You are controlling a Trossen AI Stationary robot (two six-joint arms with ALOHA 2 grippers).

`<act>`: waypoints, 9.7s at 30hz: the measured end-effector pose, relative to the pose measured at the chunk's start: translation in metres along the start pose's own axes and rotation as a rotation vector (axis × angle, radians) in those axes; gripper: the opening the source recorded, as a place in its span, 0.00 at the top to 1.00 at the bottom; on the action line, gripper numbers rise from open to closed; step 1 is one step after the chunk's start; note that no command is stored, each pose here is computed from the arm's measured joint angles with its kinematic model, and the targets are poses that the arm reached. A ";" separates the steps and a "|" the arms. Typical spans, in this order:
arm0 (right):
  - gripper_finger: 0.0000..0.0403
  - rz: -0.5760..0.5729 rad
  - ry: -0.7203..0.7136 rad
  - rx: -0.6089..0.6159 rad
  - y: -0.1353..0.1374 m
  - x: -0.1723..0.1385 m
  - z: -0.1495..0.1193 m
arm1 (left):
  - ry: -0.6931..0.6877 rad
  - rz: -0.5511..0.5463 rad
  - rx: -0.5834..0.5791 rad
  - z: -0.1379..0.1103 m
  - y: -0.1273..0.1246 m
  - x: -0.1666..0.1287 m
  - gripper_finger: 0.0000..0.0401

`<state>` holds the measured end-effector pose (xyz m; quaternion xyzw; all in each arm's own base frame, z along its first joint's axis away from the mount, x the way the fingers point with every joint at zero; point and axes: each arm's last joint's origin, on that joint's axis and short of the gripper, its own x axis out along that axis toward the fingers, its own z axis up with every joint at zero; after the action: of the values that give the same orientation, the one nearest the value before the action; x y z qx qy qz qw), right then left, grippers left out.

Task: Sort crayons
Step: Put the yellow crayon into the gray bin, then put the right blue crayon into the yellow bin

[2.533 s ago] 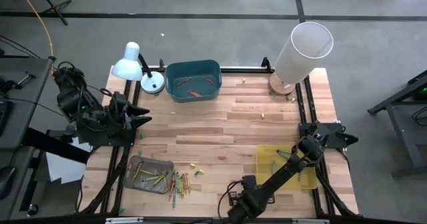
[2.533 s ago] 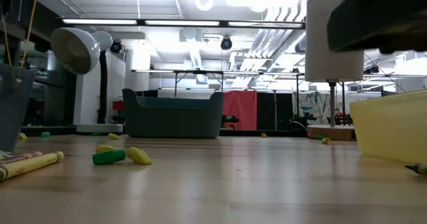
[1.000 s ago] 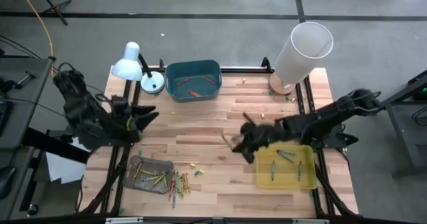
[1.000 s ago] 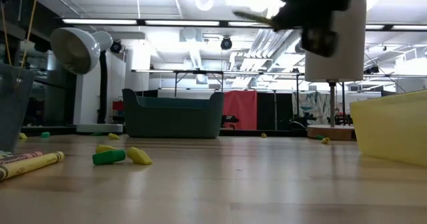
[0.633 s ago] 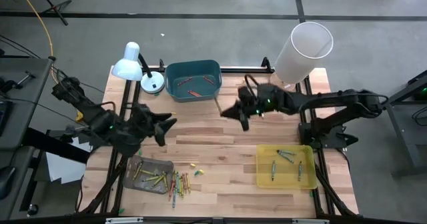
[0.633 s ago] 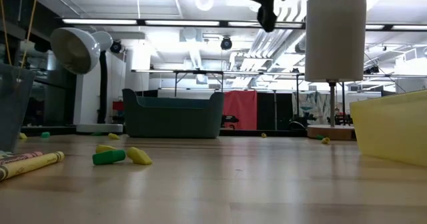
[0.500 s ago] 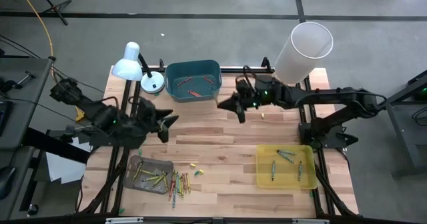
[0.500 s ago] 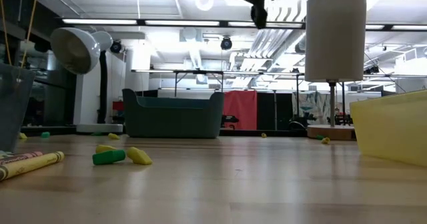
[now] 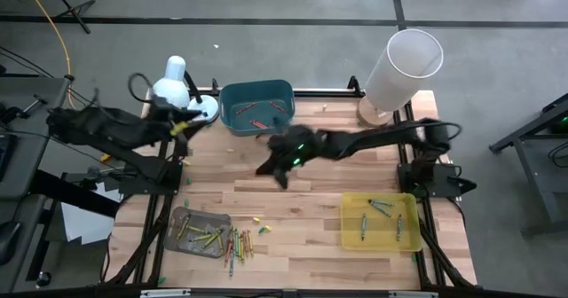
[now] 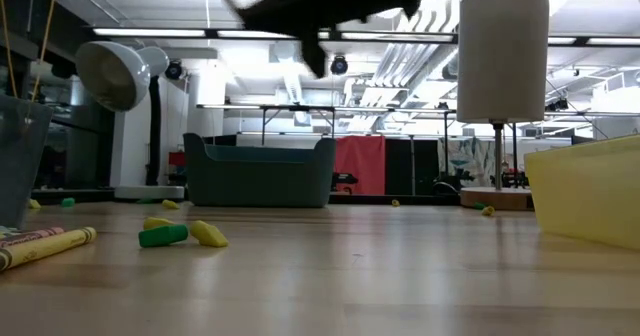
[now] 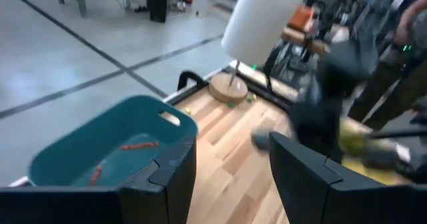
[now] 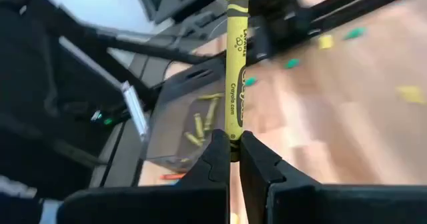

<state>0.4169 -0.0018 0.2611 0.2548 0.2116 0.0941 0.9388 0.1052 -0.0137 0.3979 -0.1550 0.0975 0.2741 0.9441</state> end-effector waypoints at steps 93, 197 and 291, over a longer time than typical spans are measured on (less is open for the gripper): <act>0.49 -0.325 0.422 0.108 0.091 -0.088 -0.170 | 1.058 0.618 -0.454 -0.272 -0.239 0.150 0.57; 0.49 -0.724 0.392 0.884 0.134 0.156 -0.157 | 0.599 -0.223 -0.045 -0.039 -0.039 -0.043 0.60; 0.67 -0.472 0.295 0.390 0.130 -0.146 -0.197 | 1.014 0.446 -0.561 -0.263 -0.203 0.166 0.61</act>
<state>0.1903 0.1540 0.2257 0.3570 0.4126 -0.1323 0.8276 0.3285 -0.1866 0.1564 -0.4842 0.4879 0.3722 0.6237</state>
